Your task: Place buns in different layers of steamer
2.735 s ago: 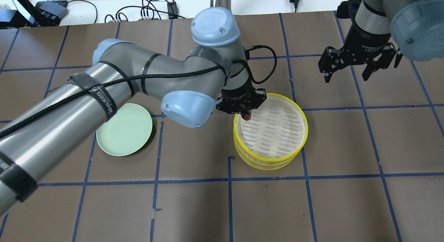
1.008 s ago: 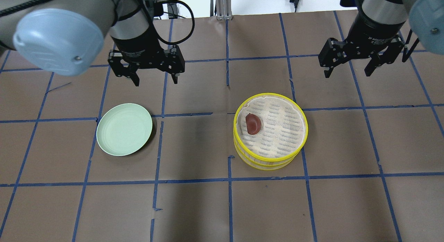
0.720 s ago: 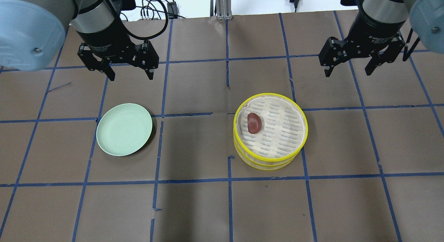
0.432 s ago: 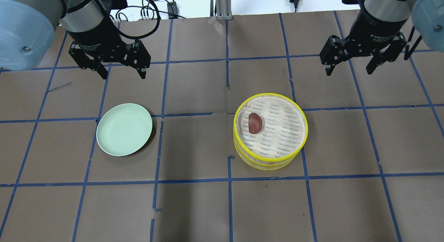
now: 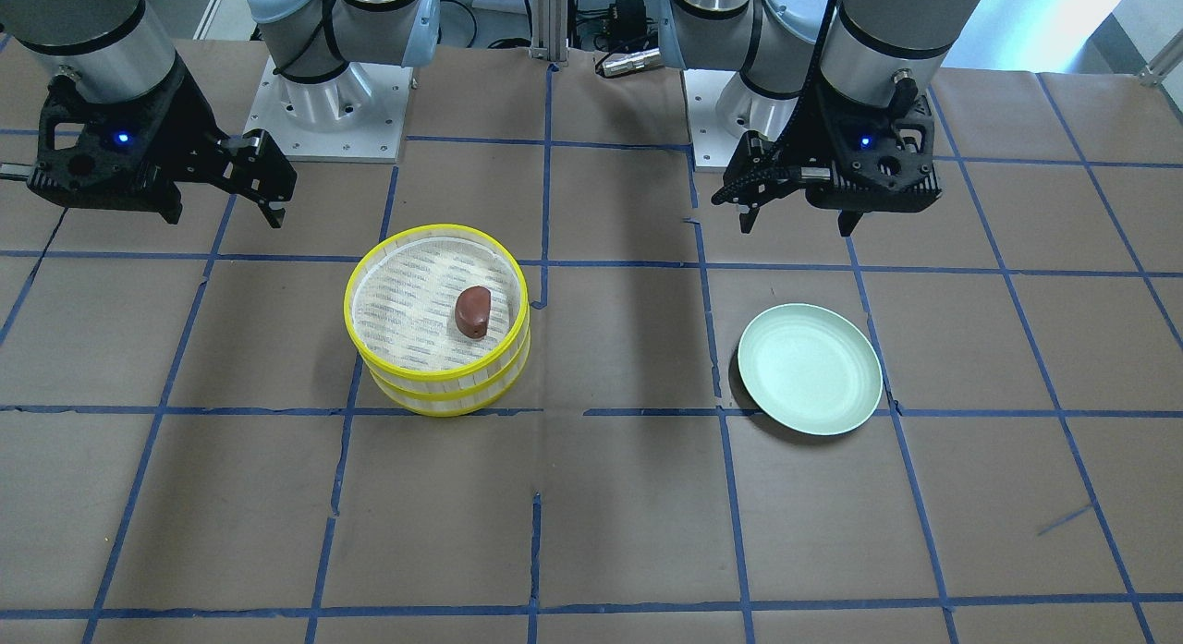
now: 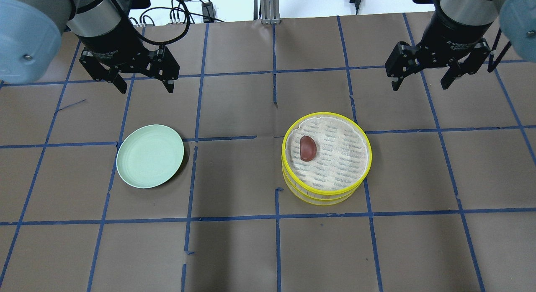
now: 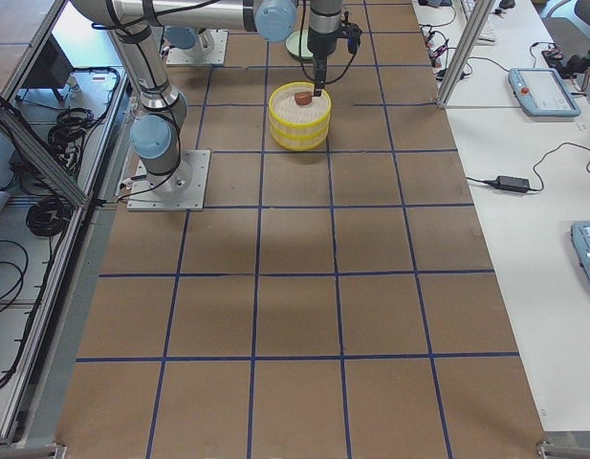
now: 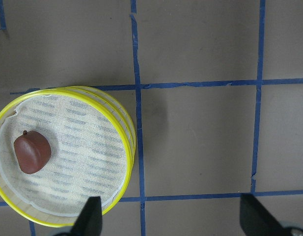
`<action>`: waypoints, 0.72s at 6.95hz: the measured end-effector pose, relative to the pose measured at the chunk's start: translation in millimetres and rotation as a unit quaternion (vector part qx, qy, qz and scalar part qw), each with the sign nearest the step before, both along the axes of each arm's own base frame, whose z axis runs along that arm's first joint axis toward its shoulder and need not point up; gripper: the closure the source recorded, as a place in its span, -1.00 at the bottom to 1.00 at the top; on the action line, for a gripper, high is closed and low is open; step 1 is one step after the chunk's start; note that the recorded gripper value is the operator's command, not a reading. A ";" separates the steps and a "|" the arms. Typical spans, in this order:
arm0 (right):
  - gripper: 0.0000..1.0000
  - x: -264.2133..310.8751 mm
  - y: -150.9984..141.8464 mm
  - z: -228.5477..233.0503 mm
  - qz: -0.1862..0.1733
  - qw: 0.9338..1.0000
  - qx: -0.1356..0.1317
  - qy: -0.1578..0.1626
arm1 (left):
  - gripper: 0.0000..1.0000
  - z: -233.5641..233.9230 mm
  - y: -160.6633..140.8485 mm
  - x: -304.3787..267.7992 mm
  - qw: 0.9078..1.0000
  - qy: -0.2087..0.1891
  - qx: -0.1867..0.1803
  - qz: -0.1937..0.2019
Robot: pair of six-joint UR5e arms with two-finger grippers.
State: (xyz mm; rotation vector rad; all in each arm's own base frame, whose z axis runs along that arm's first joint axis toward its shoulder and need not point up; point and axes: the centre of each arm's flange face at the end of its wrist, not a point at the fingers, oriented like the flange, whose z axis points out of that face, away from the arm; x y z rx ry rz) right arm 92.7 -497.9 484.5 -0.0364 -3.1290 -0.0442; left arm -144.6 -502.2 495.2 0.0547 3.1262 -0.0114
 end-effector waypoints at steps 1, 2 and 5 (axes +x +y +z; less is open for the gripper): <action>-1.00 0.8 0.4 5.1 0.001 1.000 0.000 -0.001 | -0.95 0.2 0.1 -0.3 1.000 0.001 0.002 -0.003; -1.00 1.8 1.6 10.2 0.001 1.000 0.003 -0.003 | -0.94 0.3 0.3 -1.4 1.000 0.003 0.003 -0.006; -1.00 6.4 4.1 9.6 0.005 1.000 0.011 -0.006 | -0.94 -1.2 0.5 -9.7 1.000 0.011 0.006 -0.012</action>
